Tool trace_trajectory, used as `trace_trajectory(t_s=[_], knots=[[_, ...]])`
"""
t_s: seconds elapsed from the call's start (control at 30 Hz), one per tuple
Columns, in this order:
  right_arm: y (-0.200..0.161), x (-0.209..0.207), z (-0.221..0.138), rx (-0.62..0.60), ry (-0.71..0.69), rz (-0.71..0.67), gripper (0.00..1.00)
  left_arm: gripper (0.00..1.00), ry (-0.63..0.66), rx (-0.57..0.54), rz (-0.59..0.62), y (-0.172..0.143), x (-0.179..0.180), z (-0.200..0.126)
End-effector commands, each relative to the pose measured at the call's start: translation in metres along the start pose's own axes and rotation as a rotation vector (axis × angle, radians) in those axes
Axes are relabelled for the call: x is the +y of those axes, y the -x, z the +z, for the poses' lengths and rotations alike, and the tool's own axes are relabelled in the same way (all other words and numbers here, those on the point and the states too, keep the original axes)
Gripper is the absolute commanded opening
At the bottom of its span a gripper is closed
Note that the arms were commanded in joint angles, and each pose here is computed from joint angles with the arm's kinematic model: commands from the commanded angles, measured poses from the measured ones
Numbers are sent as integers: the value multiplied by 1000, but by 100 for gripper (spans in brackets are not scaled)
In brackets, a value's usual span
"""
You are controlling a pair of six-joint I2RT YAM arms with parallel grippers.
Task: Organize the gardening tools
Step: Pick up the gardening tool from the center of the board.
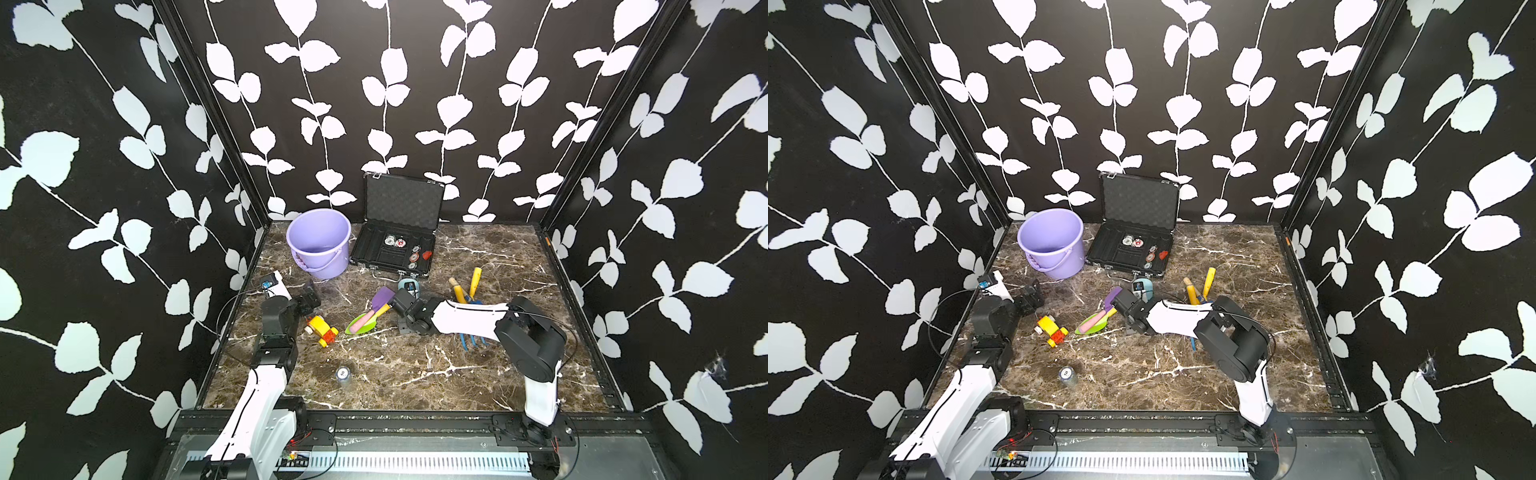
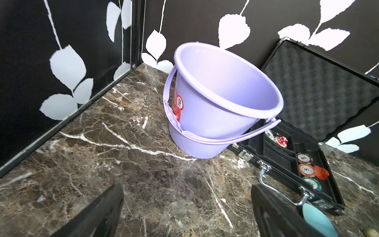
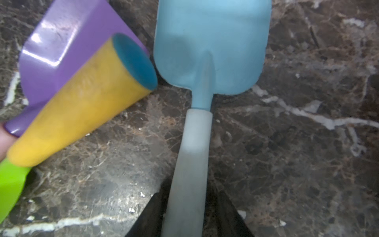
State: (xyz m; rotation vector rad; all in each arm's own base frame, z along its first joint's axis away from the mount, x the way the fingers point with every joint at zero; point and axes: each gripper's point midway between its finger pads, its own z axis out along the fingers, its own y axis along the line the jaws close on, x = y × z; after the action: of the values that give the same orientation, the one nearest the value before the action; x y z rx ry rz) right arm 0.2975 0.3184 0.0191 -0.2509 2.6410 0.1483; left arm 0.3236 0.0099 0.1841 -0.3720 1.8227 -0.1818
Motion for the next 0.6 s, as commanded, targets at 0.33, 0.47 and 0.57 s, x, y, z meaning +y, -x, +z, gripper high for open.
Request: trace_trajectory(t_s=[0.33, 0.47, 0.57], knots=[[-23, -25, -6, -1, -19, -32, 0, 99, -172, 59, -81, 3, -42, 13], [-21, -30, -14, -35, -16, -46, 0, 99, -208, 97, -50, -2, -61, 14], [-21, -34, -20, -65, -11, -58, 0, 99, -241, 139, -7, -6, -78, 15]])
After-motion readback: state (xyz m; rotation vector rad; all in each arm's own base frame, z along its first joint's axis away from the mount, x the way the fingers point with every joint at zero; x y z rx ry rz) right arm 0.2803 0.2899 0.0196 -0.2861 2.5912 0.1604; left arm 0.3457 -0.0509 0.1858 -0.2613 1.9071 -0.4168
